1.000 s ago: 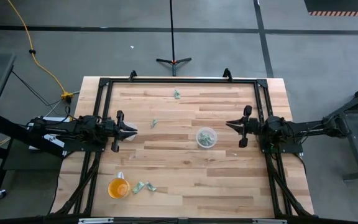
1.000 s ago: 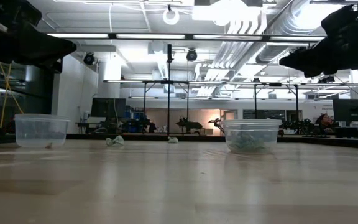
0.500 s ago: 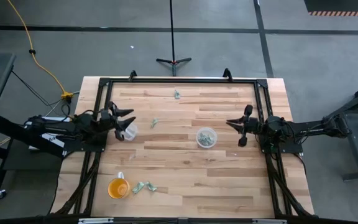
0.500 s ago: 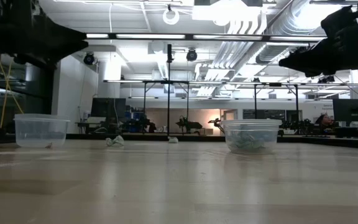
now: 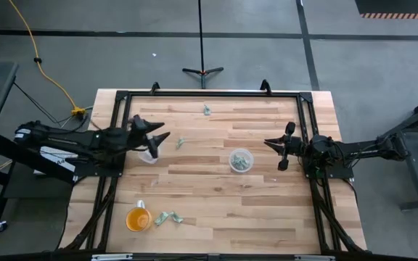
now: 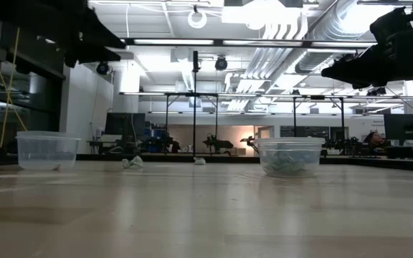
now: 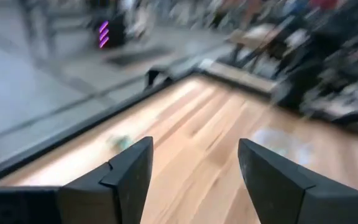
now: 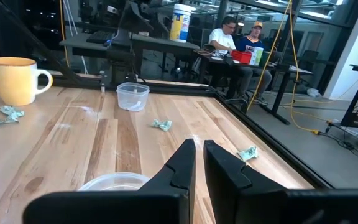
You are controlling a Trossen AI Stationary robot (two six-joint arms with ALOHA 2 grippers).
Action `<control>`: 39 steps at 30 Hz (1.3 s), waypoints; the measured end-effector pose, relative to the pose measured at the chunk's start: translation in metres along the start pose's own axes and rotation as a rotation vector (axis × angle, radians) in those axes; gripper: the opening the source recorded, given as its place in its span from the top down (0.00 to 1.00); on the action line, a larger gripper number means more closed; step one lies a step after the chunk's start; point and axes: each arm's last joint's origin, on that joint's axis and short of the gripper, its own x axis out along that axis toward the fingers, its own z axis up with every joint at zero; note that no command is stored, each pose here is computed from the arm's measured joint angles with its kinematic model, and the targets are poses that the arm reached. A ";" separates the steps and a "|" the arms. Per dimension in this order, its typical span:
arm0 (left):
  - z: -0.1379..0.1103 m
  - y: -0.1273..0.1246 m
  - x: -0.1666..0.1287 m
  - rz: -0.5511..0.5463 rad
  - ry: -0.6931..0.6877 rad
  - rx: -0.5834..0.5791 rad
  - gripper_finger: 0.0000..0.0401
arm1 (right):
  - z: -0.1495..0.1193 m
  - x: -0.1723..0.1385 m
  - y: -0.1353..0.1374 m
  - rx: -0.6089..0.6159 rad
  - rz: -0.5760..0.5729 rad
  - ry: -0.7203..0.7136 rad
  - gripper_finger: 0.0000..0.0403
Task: Pick and place items into bin
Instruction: Put the stevia pack into the right transparent bin
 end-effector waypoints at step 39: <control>-0.012 0.012 0.126 0.220 0.498 -0.253 0.38 | -0.005 0.000 0.001 0.050 0.010 0.045 0.96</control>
